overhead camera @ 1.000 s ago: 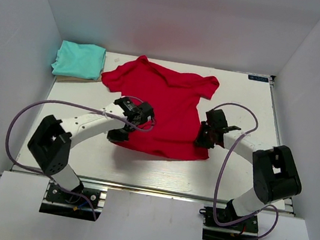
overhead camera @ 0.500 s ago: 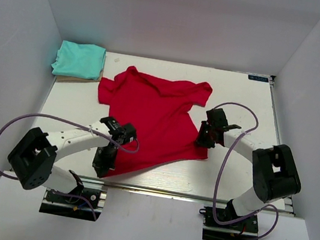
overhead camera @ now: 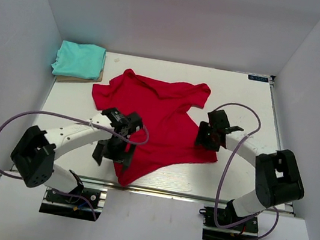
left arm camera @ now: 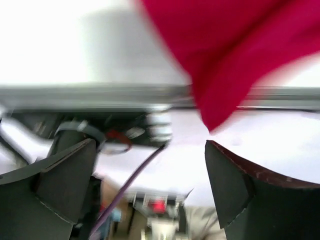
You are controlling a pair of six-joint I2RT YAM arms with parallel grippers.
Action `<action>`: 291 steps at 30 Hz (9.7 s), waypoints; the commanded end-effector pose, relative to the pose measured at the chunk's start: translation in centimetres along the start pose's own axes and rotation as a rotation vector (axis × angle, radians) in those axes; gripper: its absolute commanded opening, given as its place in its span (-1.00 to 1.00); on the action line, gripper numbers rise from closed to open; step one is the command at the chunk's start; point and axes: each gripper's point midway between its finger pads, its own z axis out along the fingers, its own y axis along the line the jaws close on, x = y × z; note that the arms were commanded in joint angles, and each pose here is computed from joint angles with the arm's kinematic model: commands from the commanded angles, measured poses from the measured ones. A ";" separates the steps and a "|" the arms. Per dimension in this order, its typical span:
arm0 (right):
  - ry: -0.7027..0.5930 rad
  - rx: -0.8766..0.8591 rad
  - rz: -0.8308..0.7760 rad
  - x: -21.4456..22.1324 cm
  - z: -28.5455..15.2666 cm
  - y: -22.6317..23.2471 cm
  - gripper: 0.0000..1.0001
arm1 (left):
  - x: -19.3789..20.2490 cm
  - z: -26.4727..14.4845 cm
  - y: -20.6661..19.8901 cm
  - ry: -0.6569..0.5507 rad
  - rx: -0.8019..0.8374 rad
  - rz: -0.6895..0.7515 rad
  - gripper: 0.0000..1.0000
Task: Fold and stack the t-shirts
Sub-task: Flatten out the tshirt
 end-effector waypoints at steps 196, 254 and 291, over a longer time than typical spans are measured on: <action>0.175 0.391 0.223 -6.0 1.6 -14.0 0.81 | -39.8 -6.5 -2.4 -0.942 0.439 0.045 0.99; -0.018 -0.267 0.164 -8.0 -1.5 -9.9 -0.21 | -32.9 2.6 -6.5 -0.646 0.186 -0.033 0.99; -0.208 -0.307 0.016 -11.9 -6.6 -6.2 0.81 | -34.0 -4.3 -1.0 -0.830 0.140 -0.031 0.99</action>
